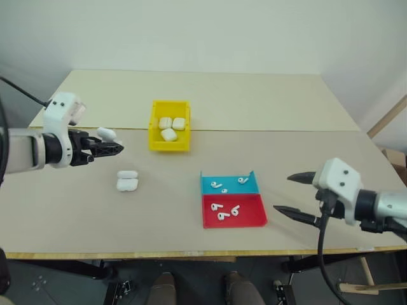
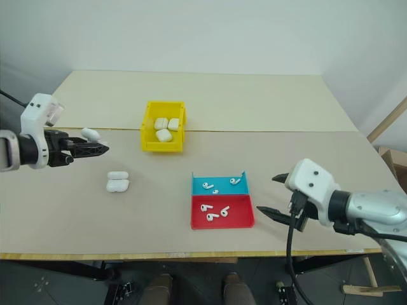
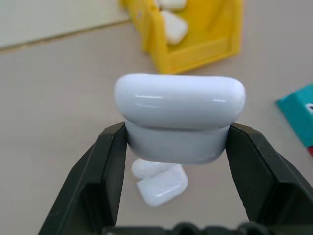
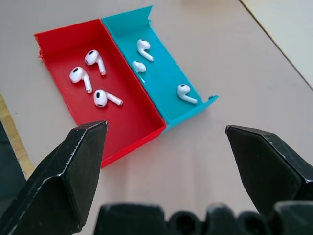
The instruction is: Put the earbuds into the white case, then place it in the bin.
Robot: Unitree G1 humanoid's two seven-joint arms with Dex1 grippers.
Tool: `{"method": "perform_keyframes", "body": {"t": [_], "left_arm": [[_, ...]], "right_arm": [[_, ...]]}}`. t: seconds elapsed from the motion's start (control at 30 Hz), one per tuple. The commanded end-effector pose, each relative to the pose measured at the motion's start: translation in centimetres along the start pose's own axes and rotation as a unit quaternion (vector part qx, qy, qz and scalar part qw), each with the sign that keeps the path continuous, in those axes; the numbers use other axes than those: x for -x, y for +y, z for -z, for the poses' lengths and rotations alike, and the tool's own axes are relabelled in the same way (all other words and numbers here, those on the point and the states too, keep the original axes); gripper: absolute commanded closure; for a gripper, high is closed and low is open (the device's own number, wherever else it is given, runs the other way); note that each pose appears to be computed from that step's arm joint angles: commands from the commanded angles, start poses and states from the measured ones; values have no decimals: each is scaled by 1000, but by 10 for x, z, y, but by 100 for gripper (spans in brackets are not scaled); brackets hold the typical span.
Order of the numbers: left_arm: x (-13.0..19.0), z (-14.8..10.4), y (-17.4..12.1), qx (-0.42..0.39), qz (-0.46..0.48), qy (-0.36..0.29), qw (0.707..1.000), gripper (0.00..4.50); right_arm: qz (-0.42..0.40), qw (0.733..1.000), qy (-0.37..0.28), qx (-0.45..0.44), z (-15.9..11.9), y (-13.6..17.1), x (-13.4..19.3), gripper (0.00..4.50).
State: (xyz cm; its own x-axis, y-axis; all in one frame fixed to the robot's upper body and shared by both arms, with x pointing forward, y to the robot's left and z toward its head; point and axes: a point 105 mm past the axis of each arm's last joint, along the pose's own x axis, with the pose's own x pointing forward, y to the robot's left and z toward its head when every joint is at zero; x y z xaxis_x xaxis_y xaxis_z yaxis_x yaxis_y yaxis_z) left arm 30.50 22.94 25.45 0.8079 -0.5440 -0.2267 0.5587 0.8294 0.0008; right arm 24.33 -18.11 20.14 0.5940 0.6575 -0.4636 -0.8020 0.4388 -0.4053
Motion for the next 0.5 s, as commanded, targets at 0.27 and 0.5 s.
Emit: {"method": "perform_keyframes", "body": {"t": [0.27,0.5], "left_arm": [[22,-3,-87,-63,280,-191,938,170],[8,9,-98,-106,322,-208,918,170]], "right_arm": [[-153,960,-14,233,-38,15,1,0],[-262,881,29,394,-36,16,-22,0]]}}
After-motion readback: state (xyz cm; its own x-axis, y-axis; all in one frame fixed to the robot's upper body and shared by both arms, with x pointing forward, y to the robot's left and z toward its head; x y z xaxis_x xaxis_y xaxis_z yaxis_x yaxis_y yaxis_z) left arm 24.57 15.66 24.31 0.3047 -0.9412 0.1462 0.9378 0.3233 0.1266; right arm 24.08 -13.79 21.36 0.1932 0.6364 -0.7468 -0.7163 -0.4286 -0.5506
